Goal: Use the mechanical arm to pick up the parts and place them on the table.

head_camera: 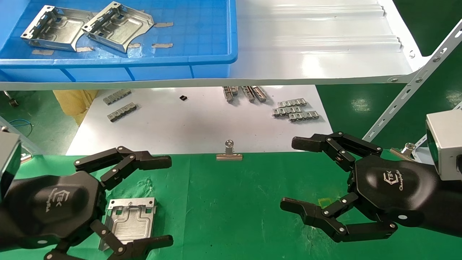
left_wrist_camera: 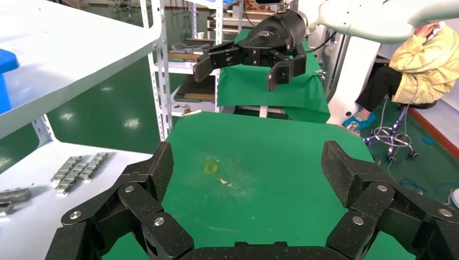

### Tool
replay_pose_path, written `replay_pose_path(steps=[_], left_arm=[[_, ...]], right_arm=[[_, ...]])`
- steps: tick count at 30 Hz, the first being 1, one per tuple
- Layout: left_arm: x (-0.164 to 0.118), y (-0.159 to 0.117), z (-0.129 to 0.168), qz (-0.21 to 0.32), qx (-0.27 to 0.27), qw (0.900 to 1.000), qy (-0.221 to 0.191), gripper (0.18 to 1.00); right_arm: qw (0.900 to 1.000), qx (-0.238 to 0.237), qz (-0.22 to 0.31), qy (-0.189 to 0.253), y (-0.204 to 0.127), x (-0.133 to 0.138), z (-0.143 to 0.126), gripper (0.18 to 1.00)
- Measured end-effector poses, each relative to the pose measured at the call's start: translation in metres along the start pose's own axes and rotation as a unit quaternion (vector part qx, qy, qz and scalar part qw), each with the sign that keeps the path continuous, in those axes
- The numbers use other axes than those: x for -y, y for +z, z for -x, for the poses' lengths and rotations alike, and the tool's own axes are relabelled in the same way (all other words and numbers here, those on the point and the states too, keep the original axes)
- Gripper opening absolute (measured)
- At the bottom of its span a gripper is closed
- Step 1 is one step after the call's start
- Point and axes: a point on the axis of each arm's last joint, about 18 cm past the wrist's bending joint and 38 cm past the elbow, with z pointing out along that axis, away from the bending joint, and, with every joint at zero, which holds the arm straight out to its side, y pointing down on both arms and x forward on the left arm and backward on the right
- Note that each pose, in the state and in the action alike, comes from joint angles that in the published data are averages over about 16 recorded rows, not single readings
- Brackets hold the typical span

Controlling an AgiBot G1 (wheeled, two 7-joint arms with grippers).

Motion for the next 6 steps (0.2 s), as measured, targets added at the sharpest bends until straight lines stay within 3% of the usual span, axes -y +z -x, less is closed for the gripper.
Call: replay_pose_path(steps=[6], left_arm=[[-0.0003,0.0000,0.0004,0.000,0.000,1.0000,0.000,1.001]], right_arm=[[1.000,0.000,0.000,0.000,0.0000,0.0000,0.0000,1.001]])
